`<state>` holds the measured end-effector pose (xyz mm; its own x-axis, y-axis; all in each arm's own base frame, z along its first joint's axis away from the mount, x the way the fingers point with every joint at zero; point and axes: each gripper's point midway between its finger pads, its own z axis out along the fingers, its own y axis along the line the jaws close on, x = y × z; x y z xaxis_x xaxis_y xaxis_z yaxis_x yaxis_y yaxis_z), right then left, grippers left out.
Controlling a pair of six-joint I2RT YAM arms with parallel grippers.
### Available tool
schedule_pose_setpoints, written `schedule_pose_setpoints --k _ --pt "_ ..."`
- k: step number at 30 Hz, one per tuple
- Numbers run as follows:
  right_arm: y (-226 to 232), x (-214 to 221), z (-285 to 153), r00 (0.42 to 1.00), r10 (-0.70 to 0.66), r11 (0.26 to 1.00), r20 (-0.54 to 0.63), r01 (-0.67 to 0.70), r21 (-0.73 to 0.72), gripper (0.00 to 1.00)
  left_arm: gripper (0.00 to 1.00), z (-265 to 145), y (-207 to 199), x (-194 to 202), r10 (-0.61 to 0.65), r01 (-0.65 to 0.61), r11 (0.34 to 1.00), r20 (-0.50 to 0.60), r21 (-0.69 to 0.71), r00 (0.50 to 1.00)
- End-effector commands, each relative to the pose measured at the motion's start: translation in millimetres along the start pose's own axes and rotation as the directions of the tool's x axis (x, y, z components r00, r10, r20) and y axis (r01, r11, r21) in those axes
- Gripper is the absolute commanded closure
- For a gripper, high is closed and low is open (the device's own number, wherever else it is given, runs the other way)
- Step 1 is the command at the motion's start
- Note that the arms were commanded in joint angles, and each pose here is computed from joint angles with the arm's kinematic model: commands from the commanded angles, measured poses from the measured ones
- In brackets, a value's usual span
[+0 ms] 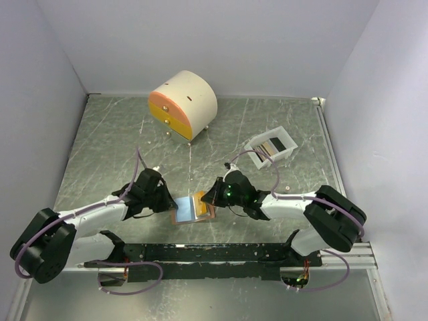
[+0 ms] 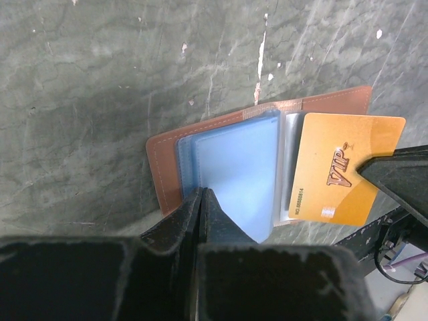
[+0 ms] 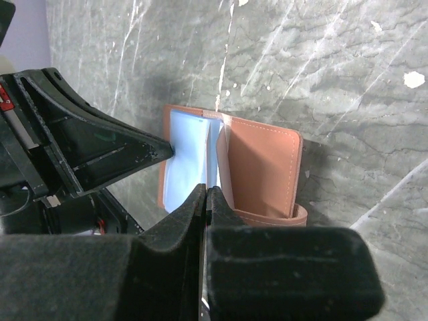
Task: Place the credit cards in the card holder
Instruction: Insert the credit card into the card holder.
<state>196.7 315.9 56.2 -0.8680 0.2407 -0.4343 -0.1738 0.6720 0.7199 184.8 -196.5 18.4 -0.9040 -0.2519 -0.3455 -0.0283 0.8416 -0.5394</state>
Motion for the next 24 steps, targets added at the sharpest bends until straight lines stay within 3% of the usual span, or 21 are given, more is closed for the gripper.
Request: schedule_pose_setpoints --k 1,7,18,24 --pt "8.8 -5.7 1.0 0.999 0.034 0.998 0.03 -0.033 -0.061 1.0 0.91 0.3 22.4 21.7 -0.02 0.017 0.998 -0.061 -0.058 0.998" --pt "9.4 -2.3 4.8 0.998 0.061 0.995 0.019 -0.059 -0.081 1.0 0.9 -0.6 24.6 23.8 -0.025 0.022 0.998 -0.061 -0.062 0.998" --pt "-1.4 -0.9 11.9 0.998 0.057 0.997 0.031 -0.055 -0.051 1.0 0.79 -16.3 15.0 4.4 0.005 -0.006 0.996 -0.014 -0.088 1.0" --pt "-5.2 4.2 16.1 0.998 0.06 0.997 0.014 -0.059 -0.048 1.0 0.83 -20.6 19.6 5.0 0.007 -0.008 0.994 -0.01 -0.11 1.0"
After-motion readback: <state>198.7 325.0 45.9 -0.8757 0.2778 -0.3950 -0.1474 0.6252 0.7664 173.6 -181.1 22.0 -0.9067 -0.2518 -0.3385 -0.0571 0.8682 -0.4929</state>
